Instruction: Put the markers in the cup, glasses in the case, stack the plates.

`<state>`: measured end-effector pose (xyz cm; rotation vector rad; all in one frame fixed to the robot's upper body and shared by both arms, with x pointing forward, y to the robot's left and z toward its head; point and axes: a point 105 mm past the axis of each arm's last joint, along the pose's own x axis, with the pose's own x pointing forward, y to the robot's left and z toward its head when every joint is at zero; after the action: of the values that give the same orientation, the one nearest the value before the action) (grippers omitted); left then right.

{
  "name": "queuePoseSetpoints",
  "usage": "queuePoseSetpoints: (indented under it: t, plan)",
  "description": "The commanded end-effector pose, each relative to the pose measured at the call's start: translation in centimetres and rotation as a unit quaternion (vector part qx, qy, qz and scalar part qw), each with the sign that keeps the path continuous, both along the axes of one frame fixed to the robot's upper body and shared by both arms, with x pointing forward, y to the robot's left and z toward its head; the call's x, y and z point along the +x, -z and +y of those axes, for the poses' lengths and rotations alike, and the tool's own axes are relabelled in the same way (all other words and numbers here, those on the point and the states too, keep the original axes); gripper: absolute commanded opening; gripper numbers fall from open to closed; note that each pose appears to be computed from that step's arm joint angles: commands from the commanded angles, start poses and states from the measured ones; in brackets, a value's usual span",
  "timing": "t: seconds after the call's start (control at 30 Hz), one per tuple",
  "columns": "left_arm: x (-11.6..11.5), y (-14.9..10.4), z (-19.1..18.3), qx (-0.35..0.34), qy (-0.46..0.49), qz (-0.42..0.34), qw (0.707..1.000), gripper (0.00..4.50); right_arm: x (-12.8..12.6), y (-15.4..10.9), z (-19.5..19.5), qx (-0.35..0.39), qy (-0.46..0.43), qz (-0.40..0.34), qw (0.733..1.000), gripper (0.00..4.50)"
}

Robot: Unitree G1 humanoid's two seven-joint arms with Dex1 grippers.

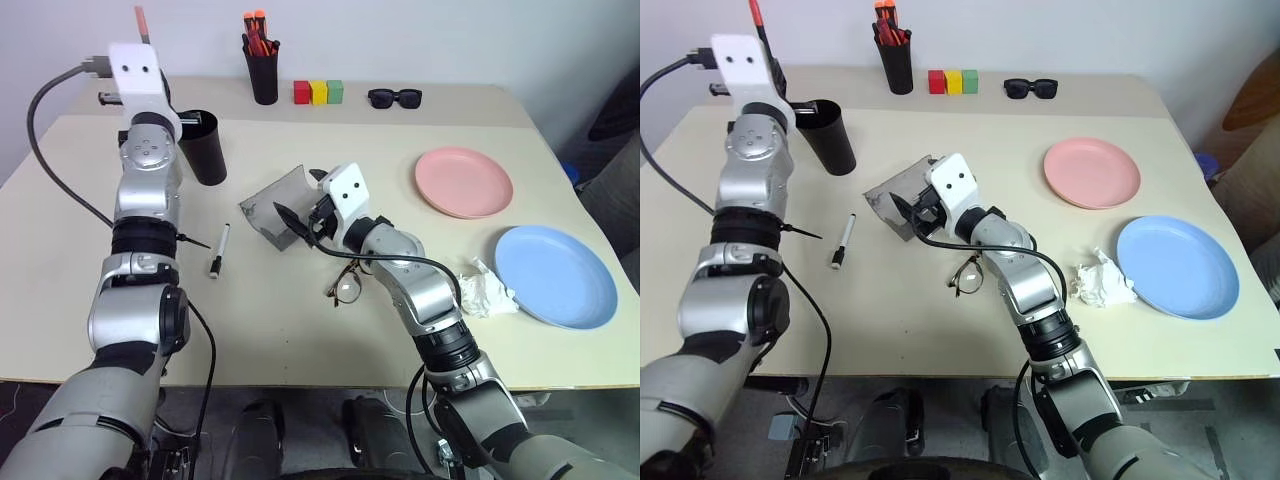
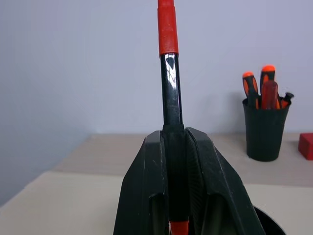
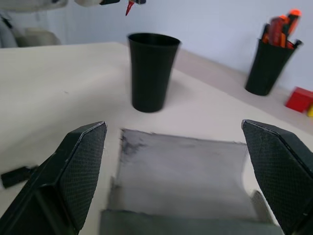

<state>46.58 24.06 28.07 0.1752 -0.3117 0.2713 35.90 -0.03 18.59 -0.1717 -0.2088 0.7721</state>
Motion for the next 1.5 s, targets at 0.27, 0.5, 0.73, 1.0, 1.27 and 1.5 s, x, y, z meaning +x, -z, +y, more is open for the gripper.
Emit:
queuePoseSetpoints:
  t: [0.27,0.5,0.73,1.0,1.27,1.5]
  plan:
    - [0.9,0.1,-1.7,-0.01,0.026,-0.022,0.999,0.01,-0.4,-1.8,-0.2,0.021,0.005,-0.032,0.999,4.5]
    - [1.1,0.9,-2.2,-0.026,0.044,-0.012,0.999,0.01,-0.5,-1.7,-0.5,0.021,0.01,-0.031,0.999,4.5]
    - [0.9,0.8,-1.7,-0.031,0.029,-0.019,0.999,1.83,-0.6,-1.7,-0.4,0.02,0.006,-0.03,0.999,4.5]
    - [-0.1,-2.1,-0.3,-0.05,0.01,-0.077,0.996,1.83,-0.7,-1.9,-0.2,0.016,-0.002,-0.034,0.999,4.5]
    - [-4.1,-1.1,-1.9,-0.055,0.117,0.008,0.992,1.83,-2.7,-0.9,-2.7,-0.083,-0.093,-0.04,0.991,4.5]
    - [-10.7,10.0,-3.3,-0.054,0.093,0.305,0.946,1.83,-2.9,0.1,-6.2,-0.143,-0.116,-0.023,0.983,4.5]
